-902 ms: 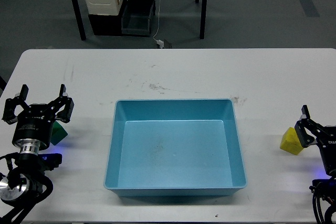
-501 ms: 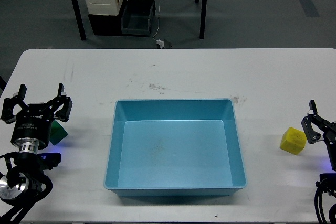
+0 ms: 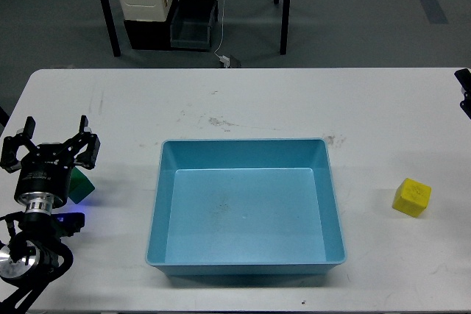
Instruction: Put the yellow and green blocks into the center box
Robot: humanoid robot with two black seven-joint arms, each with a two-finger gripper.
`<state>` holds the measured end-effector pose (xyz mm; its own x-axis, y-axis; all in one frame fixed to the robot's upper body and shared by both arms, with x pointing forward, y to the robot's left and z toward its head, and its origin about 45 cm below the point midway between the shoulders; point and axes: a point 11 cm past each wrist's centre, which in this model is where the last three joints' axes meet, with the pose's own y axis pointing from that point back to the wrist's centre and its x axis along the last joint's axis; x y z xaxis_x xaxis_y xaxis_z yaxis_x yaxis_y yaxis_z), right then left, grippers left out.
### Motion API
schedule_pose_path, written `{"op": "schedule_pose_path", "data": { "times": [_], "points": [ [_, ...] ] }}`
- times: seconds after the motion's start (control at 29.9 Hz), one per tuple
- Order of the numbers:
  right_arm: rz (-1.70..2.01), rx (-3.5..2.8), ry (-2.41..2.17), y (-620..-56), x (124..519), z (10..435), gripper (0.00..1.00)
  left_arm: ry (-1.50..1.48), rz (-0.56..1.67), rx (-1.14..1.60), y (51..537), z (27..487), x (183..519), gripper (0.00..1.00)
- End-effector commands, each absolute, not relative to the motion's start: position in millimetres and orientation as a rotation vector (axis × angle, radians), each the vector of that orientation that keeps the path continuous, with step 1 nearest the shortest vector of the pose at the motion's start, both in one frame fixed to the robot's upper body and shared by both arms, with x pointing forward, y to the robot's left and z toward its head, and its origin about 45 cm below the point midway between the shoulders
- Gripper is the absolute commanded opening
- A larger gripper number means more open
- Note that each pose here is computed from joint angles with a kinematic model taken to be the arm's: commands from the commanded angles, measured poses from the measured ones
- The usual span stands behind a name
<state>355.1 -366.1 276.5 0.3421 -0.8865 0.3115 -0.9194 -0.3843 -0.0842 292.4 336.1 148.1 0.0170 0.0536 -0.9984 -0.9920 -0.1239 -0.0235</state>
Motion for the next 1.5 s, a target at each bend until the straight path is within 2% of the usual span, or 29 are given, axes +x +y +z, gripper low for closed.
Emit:
{"op": "schedule_pose_path", "data": {
  "times": [0.0, 0.13, 0.4, 0.63, 0.8, 1.0, 1.47],
  "points": [
    [0.837, 2.299, -1.247, -346.2, 367.9, 291.0, 1.0, 1.095, 1.314, -1.269, 336.7, 147.0, 291.4, 1.0],
    [1.036, 2.338, -0.82, -310.4, 363.5, 285.9, 1.0, 1.096, 1.315, -1.269, 336.8, 146.7, 291.4, 1.0],
    [1.131, 1.855, -0.047, -324.9, 351.1, 253.2, 0.98, 1.097, 1.318, -1.269, 337.0, 145.8, 291.3, 1.0],
    [1.109, 1.669, 0.32, -333.3, 328.5, 211.8, 0.98, 1.099, 1.321, -1.269, 337.0, 144.9, 290.7, 1.0],
    [1.129, 1.618, 0.464, -321.6, 322.7, 187.0, 0.98, 1.098, 1.327, -1.268, 337.9, 143.7, 290.0, 1.0],
    [1.073, 1.565, 0.521, -333.3, 325.9, 168.2, 0.98, 1.1, 1.33, -1.268, 338.3, 143.1, 289.9, 1.0],
    [1.081, 1.564, 0.474, -331.4, 338.6, 174.8, 0.98, 1.112, 1.33, -1.278, 333.8, 139.3, 290.0, 1.0]
  ]
}}
